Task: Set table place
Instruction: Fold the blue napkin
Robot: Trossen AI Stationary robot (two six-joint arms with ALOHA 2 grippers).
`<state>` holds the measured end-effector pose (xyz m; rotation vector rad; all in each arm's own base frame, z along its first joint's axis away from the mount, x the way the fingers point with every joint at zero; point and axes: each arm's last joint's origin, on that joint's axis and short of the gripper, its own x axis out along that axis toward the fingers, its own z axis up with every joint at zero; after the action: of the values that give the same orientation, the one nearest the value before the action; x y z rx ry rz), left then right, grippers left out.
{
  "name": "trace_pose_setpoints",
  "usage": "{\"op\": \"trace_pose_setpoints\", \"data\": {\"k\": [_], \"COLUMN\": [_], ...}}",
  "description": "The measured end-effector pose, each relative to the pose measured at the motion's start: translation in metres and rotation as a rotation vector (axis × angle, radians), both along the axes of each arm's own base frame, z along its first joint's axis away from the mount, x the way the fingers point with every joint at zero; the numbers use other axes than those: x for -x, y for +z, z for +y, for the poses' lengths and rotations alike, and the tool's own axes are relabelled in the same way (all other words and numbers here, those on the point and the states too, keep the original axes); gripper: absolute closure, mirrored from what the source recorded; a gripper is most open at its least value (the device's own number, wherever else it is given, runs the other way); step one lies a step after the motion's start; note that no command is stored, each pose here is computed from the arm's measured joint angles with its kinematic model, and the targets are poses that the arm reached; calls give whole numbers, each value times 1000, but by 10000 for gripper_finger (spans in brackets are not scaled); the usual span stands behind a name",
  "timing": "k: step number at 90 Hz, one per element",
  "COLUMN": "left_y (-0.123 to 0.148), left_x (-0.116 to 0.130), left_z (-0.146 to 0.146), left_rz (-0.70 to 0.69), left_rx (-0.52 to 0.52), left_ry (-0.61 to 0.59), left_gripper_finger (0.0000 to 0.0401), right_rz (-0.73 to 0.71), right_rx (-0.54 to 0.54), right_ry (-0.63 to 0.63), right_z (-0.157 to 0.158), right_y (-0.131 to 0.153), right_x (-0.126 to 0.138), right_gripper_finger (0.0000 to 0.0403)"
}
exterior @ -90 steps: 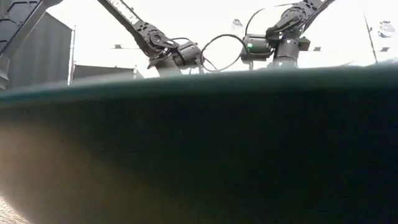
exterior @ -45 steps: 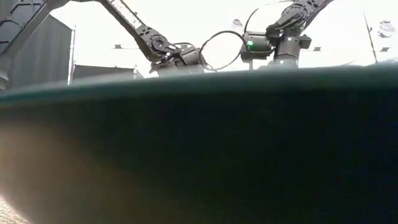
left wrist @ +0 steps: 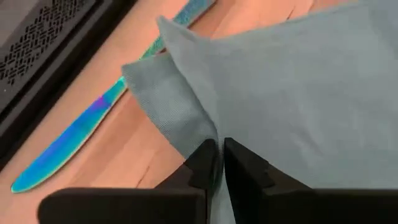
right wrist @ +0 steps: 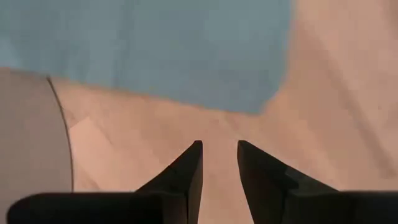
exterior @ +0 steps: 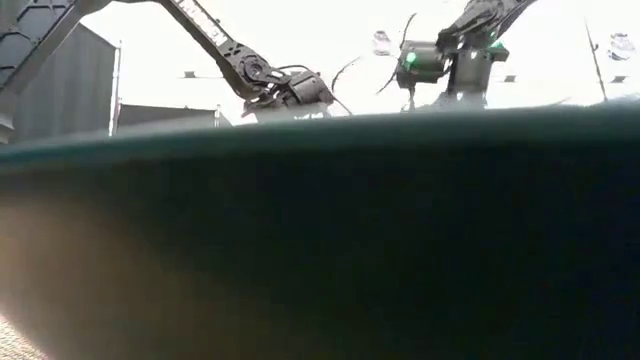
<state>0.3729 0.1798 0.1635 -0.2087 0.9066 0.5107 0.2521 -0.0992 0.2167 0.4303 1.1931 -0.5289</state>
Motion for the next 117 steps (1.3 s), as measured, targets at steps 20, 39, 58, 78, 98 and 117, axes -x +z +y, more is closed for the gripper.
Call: {"op": "trace_pose_setpoints", "data": {"k": [20,39,58,78,98,117], "left_y": [17,18,14,-3,-1,-1], "left_x": [-9,-8,5,7,4,4], "left_z": [2,3,18,26,30,29], "left_rz": [-52,-37,7,-13,-50,-53], "left_rx": [-22,-20,30,172,128,139], "left_ry": [-7,-2,41,58,69,88], "left_gripper_finger": [381,381,381,349,297,285], "right_rz": [-192,-236,-224,-209,-205,-205], "right_rx": [55,50,41,37,43,43], "right_ry": [-41,-48,-66,-66,-50,-51], "right_z": [-3,3,6,7,7,7], "right_y": [50,66,68,67,67,67], "right_x": [35,53,59,60,60,60], "right_gripper_finger": [316,316,316,316,316,316]}}
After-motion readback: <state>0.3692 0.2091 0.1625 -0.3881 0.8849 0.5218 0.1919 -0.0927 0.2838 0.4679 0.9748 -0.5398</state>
